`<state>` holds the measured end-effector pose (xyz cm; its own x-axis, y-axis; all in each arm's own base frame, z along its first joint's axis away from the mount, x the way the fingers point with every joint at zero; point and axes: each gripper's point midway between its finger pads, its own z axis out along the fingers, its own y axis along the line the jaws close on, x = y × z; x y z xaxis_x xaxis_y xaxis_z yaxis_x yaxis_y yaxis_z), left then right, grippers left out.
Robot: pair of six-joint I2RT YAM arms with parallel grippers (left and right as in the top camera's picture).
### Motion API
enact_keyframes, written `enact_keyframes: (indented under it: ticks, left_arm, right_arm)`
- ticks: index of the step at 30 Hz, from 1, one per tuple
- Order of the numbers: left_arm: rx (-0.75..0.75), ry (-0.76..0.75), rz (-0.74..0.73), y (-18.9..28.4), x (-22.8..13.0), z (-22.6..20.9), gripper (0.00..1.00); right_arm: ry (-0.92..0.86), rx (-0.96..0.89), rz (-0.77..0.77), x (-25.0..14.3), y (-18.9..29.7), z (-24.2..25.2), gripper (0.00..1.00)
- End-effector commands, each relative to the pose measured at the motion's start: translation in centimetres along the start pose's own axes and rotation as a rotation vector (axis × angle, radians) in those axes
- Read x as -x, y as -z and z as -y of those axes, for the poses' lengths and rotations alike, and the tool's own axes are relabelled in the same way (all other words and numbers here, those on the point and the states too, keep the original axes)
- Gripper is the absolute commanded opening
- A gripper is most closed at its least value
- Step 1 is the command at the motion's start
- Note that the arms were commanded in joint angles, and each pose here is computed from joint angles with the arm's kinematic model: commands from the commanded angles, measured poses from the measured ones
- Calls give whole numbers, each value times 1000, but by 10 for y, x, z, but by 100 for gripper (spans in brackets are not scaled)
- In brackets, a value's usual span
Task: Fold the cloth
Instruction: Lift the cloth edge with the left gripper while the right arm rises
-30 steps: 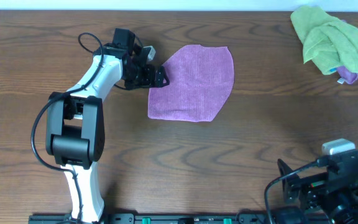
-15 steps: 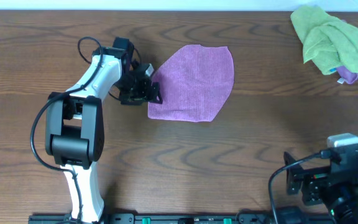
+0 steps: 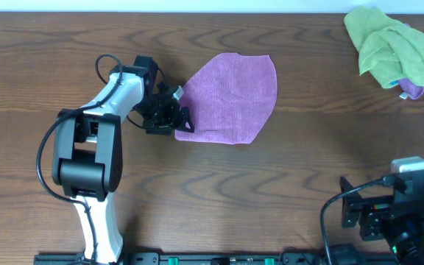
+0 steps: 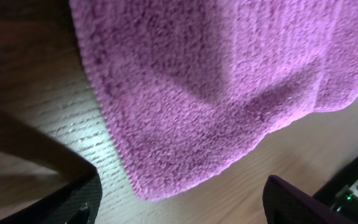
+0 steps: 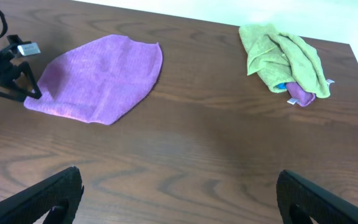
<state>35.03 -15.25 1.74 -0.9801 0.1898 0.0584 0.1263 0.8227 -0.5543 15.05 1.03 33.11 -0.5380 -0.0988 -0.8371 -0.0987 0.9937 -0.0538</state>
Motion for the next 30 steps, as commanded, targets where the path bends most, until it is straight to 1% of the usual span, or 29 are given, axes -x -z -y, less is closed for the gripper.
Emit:
enact_keyframes:
  ticks: [1,6,8,9,11,12,13,15,23,27,30]
  left_arm:
    - [-15,11,-13,-8,-5,0,83]
    - [-29,-30,-31,-19,-9,15,78]
    - [-27,-55,-43,-25,-11,23,72]
    - [-26,-66,-47,-28,-12,26,68]
    - [-25,-99,-56,-35,-14,36,40]
    - [-23,-108,-57,-37,-14,38,33]
    - [-21,-117,-58,-38,-14,40,21]
    - [-20,-111,-55,-39,-13,41,6]
    - [0,-48,-6,-27,0,26,6]
    - [-2,-43,40,-5,19,27,6]
    - [-1,-58,92,20,38,36,5]
  right_arm:
    - [-4,-24,-7,0,-3,4,99]
    - [-5,-24,2,2,-3,4,99]
    - [-6,-25,10,4,-3,4,99]
    - [-6,-25,12,5,-3,4,99]
    - [-6,-31,12,5,-3,5,99]
    - [-6,-32,12,5,-3,5,99]
    - [-6,-35,12,5,-3,6,99]
    - [-6,-40,12,5,-3,7,99]
    - [-6,-46,12,5,-3,8,99]
    - [-6,-46,5,3,-5,8,99]
    - [-1,-53,-43,-10,-17,8,99]
